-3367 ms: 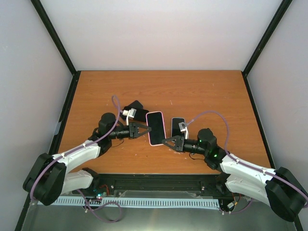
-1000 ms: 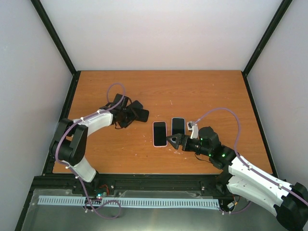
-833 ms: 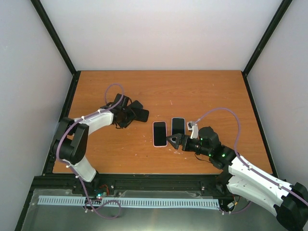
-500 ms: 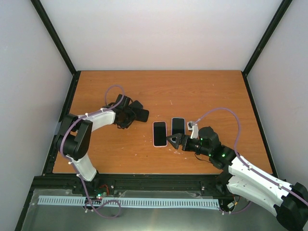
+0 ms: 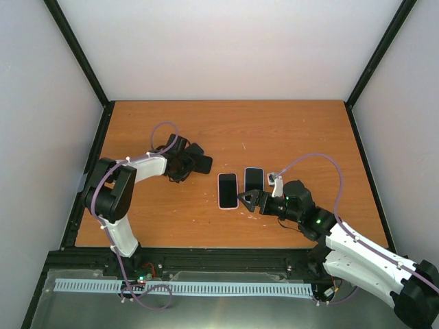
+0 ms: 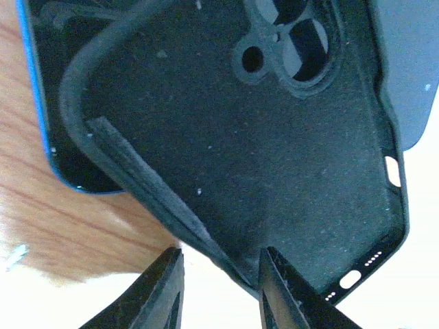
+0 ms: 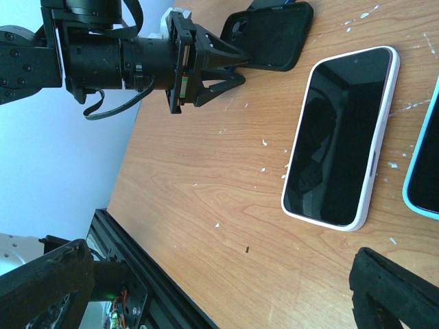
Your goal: Put the phone into the phone case
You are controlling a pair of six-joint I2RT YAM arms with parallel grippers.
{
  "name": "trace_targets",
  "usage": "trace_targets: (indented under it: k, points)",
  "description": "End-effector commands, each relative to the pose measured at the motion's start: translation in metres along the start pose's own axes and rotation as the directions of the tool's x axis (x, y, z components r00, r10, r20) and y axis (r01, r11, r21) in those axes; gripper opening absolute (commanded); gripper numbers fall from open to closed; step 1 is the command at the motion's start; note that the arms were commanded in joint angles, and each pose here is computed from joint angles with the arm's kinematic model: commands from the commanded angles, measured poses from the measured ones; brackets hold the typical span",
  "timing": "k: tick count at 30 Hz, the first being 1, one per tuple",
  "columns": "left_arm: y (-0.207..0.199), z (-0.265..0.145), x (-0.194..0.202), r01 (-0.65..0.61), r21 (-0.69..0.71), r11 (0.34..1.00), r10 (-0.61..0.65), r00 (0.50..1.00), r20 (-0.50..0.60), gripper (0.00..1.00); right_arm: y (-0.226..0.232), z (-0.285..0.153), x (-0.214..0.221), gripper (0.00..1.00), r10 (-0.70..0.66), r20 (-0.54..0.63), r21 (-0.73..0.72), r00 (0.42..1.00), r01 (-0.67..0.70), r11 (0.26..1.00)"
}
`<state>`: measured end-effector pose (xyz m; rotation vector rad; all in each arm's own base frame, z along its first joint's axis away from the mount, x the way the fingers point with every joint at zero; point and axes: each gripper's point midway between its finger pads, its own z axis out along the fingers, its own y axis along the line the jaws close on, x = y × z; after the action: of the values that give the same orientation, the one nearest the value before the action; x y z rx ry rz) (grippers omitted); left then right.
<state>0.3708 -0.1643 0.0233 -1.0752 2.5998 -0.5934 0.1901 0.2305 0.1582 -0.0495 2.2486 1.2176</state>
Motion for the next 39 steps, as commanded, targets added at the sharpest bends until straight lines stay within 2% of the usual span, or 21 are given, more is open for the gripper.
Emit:
trace_targets:
  k: [1, 3, 11, 15, 18, 25, 29, 34, 39]
  points:
    - [-0.011, 0.003, -0.007, 0.027, 0.019, 0.999, -0.027, 1.000, 0.005, 0.30, 0.006, -0.003, -0.009, 1.00, -0.010, 0.036, -0.010, 0.999, 0.010, 1.000]
    - [-0.012, 0.002, -0.008, 0.024, 0.017, 1.000, -0.024, 1.000, 0.010, 0.27, 0.006, -0.004, -0.009, 1.00, -0.010, 0.040, -0.009, 0.999, 0.011, 1.000]
    - [-0.006, -0.003, -0.006, -0.003, -0.006, 1.000, 0.003, 1.000, 0.009, 0.01, 0.006, -0.004, -0.009, 1.00, -0.006, 0.038, -0.010, 0.999, 0.006, 1.000]
    - [0.001, -0.010, -0.003, -0.033, -0.025, 0.999, 0.033, 0.999, 0.005, 0.00, 0.005, -0.006, -0.009, 1.00, -0.005, 0.046, -0.010, 0.999, 0.005, 1.000]
    - [-0.002, -0.019, 0.001, -0.121, 0.003, 0.993, 0.121, 0.993, -0.008, 0.00, 0.006, -0.007, -0.010, 1.00, -0.006, 0.049, -0.010, 0.999, 0.006, 1.000]
    - [0.038, -0.037, 0.025, -0.319, -0.061, 0.946, 0.312, 0.945, -0.100, 0.00, 0.004, -0.009, -0.010, 1.00, -0.007, 0.056, 0.000, 0.998, 0.007, 1.000]
    - [0.051, -0.051, 0.045, -0.384, -0.020, 0.923, 0.377, 0.915, -0.147, 0.00, 0.003, -0.008, -0.011, 1.00, -0.006, 0.061, 0.001, 0.998, 0.006, 1.000]
    - [0.061, -0.056, 0.073, -0.458, -0.036, 0.888, 0.441, 0.871, -0.217, 0.00, 0.001, -0.006, -0.011, 1.00, -0.003, 0.062, 0.007, 0.998, 0.003, 1.000]
    - [0.068, -0.054, 0.088, -0.482, -0.062, 0.874, 0.455, 0.857, -0.244, 0.00, 0.000, -0.005, -0.008, 1.00, 0.005, 0.052, 0.005, 0.999, -0.005, 1.000]
